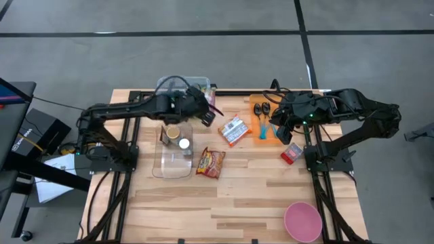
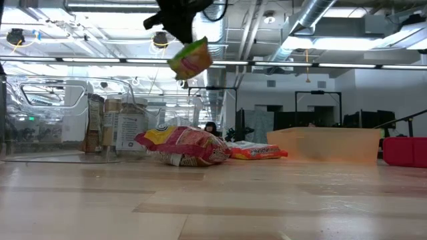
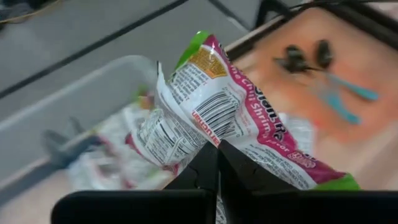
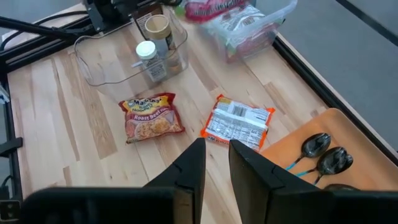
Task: Pick & Place Food Item
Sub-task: Put the green noodle pack into the transparent container
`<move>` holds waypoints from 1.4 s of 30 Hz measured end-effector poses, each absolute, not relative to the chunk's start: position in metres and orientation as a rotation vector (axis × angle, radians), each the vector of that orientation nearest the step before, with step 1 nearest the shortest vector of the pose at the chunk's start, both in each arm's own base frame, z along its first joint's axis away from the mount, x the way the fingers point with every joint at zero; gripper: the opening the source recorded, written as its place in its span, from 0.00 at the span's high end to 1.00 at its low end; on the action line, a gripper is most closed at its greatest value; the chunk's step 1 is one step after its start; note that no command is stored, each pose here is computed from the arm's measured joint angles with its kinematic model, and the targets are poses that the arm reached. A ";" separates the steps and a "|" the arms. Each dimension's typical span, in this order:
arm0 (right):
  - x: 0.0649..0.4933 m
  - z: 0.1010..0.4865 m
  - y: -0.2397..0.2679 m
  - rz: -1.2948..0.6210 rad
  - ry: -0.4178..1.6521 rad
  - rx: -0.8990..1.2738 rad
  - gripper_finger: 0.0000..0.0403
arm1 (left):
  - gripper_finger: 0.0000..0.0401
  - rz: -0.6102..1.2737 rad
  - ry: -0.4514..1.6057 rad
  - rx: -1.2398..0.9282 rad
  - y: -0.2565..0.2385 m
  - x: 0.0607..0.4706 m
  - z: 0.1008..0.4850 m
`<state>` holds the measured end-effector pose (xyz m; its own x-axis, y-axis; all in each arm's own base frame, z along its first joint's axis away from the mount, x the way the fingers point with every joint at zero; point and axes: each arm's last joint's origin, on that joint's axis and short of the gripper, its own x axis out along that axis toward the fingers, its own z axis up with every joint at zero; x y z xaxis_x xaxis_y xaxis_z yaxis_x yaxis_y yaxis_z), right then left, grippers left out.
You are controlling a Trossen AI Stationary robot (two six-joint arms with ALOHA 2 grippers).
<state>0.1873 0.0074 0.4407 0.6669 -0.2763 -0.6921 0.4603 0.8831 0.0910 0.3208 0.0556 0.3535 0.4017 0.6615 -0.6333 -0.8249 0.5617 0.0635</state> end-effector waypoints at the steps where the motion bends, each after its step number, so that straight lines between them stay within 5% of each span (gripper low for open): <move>1: 0.187 0.441 0.007 -0.428 0.728 0.275 0.84 | 1.00 0.966 0.679 -0.265 0.061 0.317 0.354; 18: 0.187 0.441 0.007 -0.481 0.702 0.354 0.84 | 1.00 1.133 1.000 -0.097 0.150 0.269 0.342; 31: 0.187 0.441 0.007 -0.498 0.691 0.397 0.84 | 1.00 1.147 1.155 -0.009 0.171 0.256 0.271; 42: 0.189 0.443 0.007 -0.505 0.654 0.444 0.84 | 1.00 1.152 1.151 -0.051 0.177 0.251 0.254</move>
